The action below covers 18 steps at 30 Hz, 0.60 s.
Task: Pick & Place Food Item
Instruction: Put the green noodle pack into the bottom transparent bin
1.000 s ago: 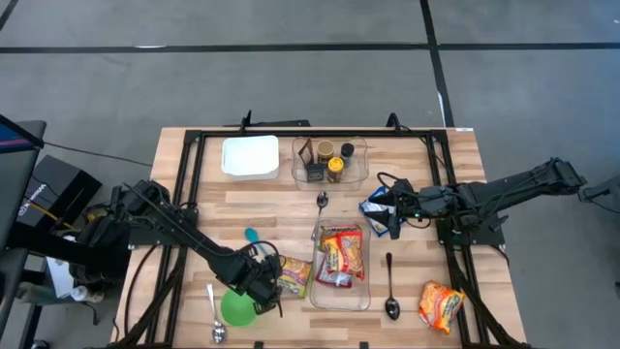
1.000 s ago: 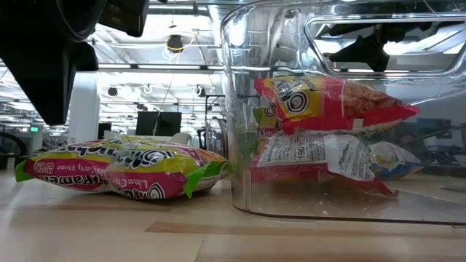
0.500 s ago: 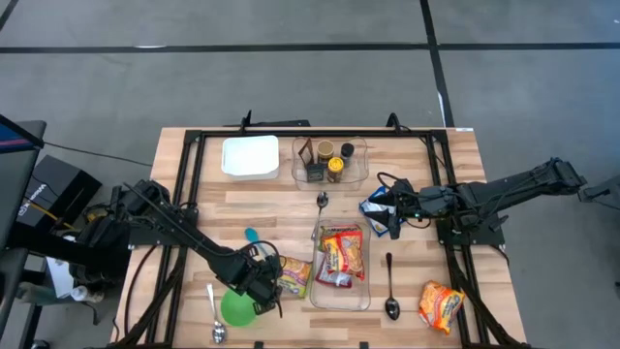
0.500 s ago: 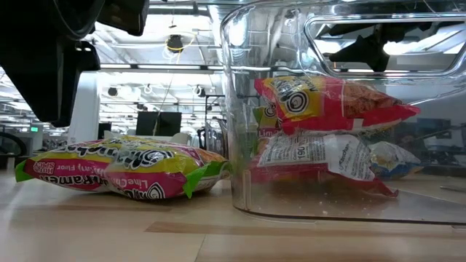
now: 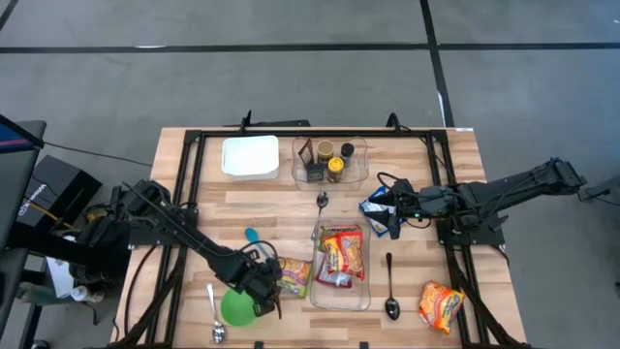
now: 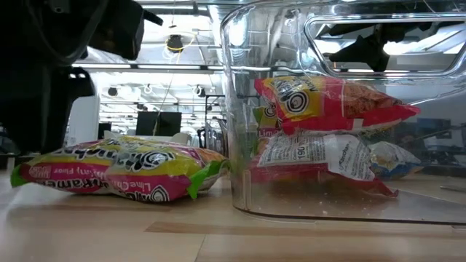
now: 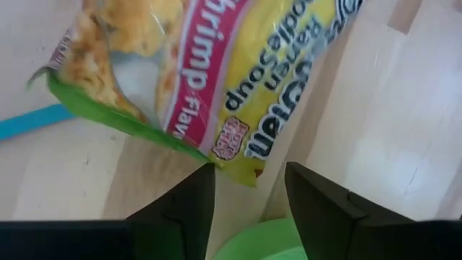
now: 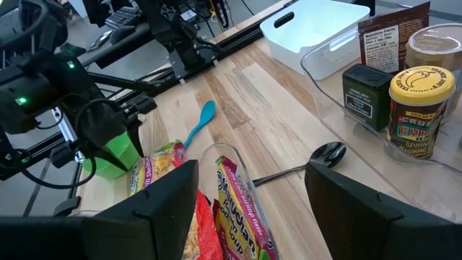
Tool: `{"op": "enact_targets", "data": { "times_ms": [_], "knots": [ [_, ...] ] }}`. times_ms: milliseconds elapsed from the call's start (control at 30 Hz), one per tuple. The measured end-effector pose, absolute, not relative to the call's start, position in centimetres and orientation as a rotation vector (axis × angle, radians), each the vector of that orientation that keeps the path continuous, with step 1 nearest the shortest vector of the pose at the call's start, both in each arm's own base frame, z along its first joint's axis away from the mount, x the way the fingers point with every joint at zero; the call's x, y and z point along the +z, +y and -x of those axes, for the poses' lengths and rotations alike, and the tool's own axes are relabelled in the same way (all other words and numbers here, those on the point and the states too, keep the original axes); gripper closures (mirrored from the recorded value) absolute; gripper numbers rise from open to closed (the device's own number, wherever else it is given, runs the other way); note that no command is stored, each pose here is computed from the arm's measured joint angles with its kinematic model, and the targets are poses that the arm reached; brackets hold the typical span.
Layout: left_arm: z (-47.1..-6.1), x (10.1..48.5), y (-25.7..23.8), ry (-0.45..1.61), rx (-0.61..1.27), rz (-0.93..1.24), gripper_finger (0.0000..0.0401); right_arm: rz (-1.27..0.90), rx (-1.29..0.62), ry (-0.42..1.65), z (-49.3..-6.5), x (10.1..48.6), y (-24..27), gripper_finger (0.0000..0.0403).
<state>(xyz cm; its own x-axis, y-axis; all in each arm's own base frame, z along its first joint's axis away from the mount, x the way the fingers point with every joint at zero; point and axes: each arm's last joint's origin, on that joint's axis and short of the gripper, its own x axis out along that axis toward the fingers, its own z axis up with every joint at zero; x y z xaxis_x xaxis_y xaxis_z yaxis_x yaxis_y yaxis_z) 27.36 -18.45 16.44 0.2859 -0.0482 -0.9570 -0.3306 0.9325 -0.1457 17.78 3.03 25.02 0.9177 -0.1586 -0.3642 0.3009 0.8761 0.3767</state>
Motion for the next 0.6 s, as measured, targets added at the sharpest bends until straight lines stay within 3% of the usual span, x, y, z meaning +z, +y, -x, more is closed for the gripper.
{"op": "enact_targets", "data": {
  "times_ms": [600],
  "knots": [
    [-27.52,15.7,-17.8,1.25,0.193,0.33,0.0235,-0.442,-0.244,0.332,-17.78,25.02,3.03,0.0154]
  ]
}}
